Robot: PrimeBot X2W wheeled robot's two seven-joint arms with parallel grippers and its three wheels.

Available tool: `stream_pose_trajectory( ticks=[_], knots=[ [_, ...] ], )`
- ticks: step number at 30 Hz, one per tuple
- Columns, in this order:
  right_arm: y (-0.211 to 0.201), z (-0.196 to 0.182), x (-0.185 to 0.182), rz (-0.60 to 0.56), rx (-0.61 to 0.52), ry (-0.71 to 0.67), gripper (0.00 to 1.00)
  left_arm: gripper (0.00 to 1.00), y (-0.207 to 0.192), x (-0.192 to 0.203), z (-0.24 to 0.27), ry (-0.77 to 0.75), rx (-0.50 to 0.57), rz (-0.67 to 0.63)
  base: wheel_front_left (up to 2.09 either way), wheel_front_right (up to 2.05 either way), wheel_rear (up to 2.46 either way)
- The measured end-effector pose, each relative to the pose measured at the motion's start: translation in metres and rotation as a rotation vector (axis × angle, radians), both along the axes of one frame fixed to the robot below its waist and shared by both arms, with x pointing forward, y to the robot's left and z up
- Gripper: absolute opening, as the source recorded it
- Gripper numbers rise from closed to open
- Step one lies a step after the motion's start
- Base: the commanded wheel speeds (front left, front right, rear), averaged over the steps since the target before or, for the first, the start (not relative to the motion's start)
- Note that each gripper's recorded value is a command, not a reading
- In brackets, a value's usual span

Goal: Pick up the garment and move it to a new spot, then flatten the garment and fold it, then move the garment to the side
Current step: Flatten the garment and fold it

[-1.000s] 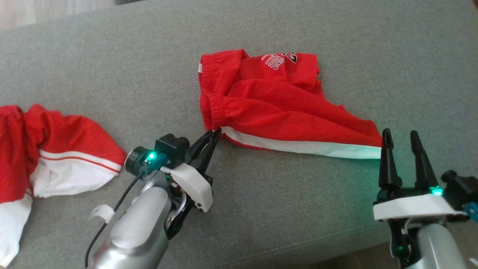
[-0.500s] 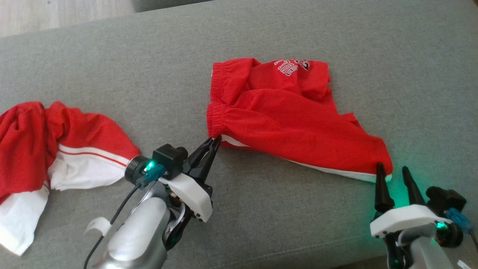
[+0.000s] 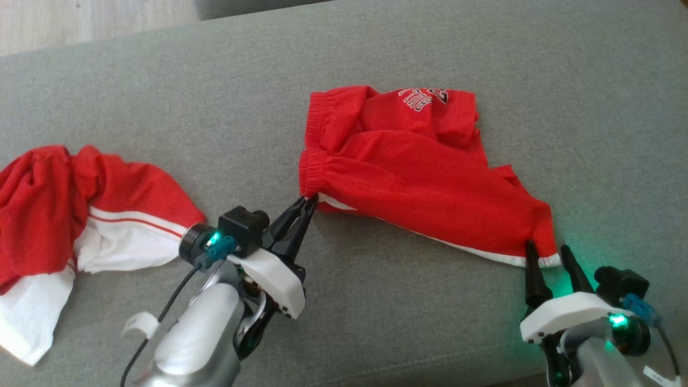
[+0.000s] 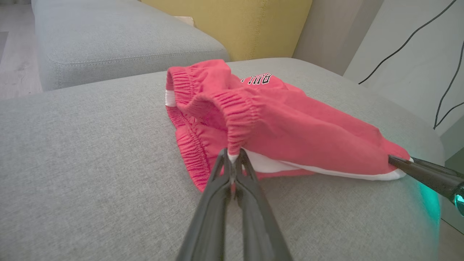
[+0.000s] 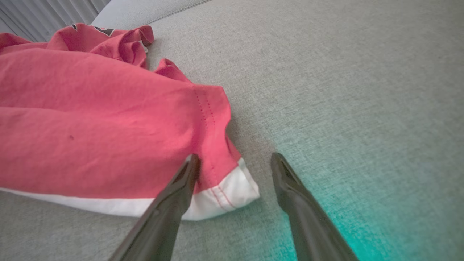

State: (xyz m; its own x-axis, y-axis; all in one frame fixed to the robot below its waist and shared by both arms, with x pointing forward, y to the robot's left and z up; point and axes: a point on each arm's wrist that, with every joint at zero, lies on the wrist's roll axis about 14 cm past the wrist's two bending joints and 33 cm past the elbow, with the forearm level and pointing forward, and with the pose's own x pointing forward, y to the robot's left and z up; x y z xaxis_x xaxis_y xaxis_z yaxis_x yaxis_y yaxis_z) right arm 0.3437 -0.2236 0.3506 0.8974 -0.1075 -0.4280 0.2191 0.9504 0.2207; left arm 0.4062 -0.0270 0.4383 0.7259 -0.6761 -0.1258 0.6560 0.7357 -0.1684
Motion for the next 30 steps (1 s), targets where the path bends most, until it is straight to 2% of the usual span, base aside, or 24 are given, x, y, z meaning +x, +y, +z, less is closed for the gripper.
stream_pose_trajectory(
  ticks=[1, 2, 3, 9, 13, 21, 28, 29, 30],
  knots=[
    [0.0, 0.0, 0.0, 0.0, 0.0, 0.001, 1.0, 0.0, 0.0, 0.0, 0.001, -0.002, -0.001, 0.0, 0.0, 0.0, 0.0],
    [0.0, 0.0, 0.0, 0.001, 0.001, 0.002, 0.93, 0.0, -0.001, 0.0, 0.001, -0.003, -0.001, -0.001, 0.0, 0.0, 0.0],
    [0.002, 0.0, -0.001, 0.005, 0.004, 0.003, 0.0, 0.0, -0.001, 0.0, 0.002, -0.006, 0.0, -0.002, 0.0, 0.0, 0.0],
    [0.014, 0.011, 0.005, 0.03, 0.032, -0.041, 0.0, 0.0, 0.006, -0.004, 0.004, -0.009, 0.005, 0.02, 0.0, 0.0, 0.0],
    [0.017, 0.046, 0.022, 0.044, 0.032, -0.164, 0.0, 0.0, 0.015, -0.005, 0.008, -0.027, 0.018, 0.043, 0.0, 0.0, 0.0],
    [0.033, 0.156, 0.058, 0.118, 0.021, -0.478, 0.0, 0.0, 0.043, 0.007, 0.044, -0.16, 0.075, 0.066, 0.0, 0.0, 0.0],
    [0.043, 0.307, 0.079, 0.238, -0.105, -0.805, 0.0, 0.0, 0.043, 0.034, 0.162, -0.428, 0.029, 0.058, 0.0, 0.0, 0.0],
    [0.043, 0.307, 0.079, 0.238, -0.105, -0.805, 0.0, 0.0, 0.043, 0.034, 0.162, -0.428, 0.029, 0.058, 0.0, 0.0, 0.0],
    [0.045, 0.325, 0.078, 0.247, -0.119, -0.844, 0.0, 0.0, 0.044, 0.035, 0.179, -0.46, 0.012, 0.064, 0.0, 0.0, 0.0]
  ],
)
